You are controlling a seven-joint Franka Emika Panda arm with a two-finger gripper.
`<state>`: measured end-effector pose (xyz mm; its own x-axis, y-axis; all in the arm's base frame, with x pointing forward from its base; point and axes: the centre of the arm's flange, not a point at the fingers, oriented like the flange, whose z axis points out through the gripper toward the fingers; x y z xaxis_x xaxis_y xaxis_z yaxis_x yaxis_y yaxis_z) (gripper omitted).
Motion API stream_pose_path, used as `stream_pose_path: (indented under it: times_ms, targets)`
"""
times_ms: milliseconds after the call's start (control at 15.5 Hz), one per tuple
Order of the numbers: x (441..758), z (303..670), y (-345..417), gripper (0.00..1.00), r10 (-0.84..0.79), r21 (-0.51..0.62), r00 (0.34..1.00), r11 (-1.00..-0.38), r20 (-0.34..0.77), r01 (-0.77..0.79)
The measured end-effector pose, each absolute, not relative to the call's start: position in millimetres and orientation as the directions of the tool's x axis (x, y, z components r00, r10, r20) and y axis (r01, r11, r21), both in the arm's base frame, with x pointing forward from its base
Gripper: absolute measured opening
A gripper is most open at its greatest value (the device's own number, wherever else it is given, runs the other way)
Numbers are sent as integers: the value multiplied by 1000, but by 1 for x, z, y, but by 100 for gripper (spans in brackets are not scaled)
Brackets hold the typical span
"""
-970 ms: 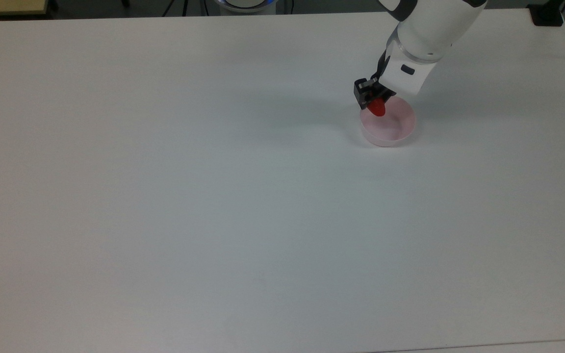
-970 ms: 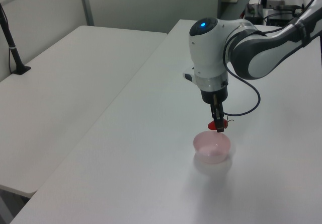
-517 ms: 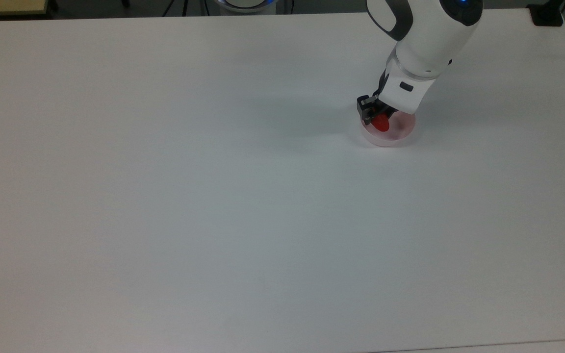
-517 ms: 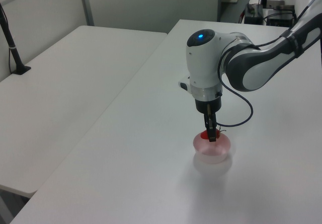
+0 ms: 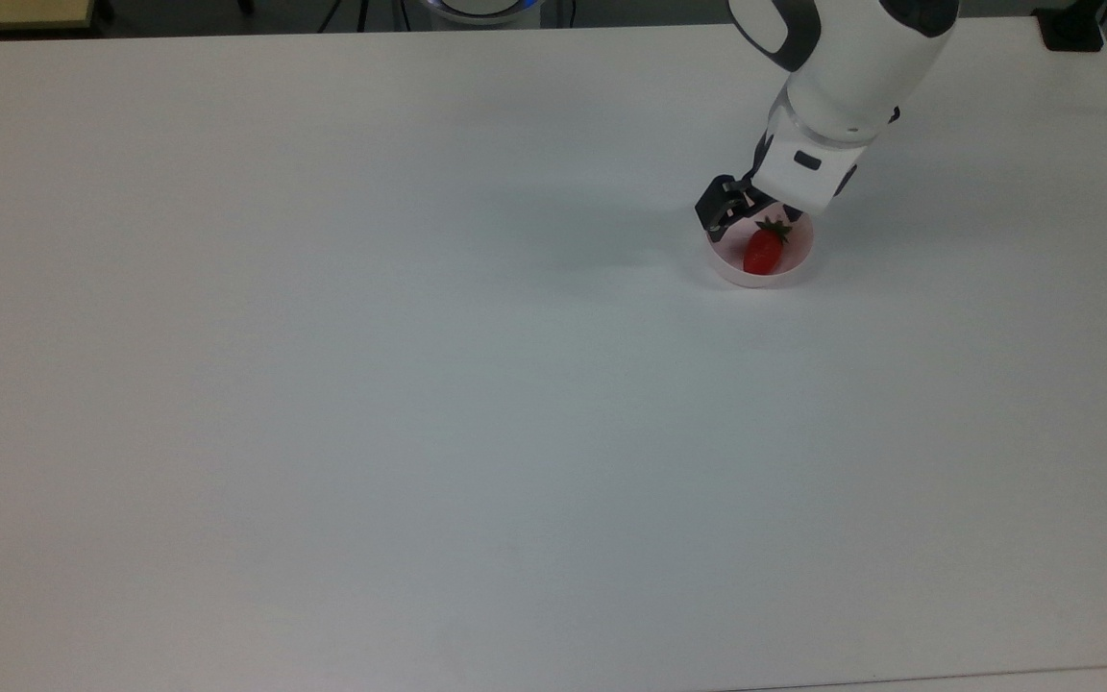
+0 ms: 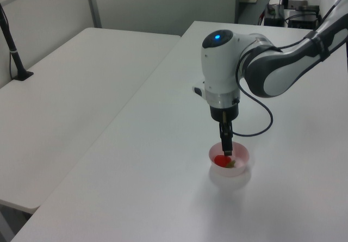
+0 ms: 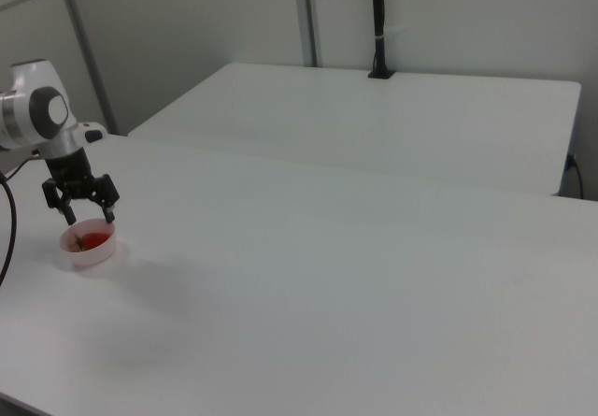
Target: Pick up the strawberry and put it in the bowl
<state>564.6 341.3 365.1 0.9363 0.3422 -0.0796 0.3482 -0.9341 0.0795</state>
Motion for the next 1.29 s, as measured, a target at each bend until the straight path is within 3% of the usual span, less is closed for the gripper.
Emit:
stream_pose_path:
  times_ms: [259,647,905,1293]
  targets:
    - [582,415,303,100,281,87,959,-955,-22,282]
    - [616,494,111,100,21,121,1000,-992,-11,22]
    - [598,543,26,100,-83,117,996,-990,-18,-80]
    - [580,574,-4,100,-155,68,988,-986,-7,-154]
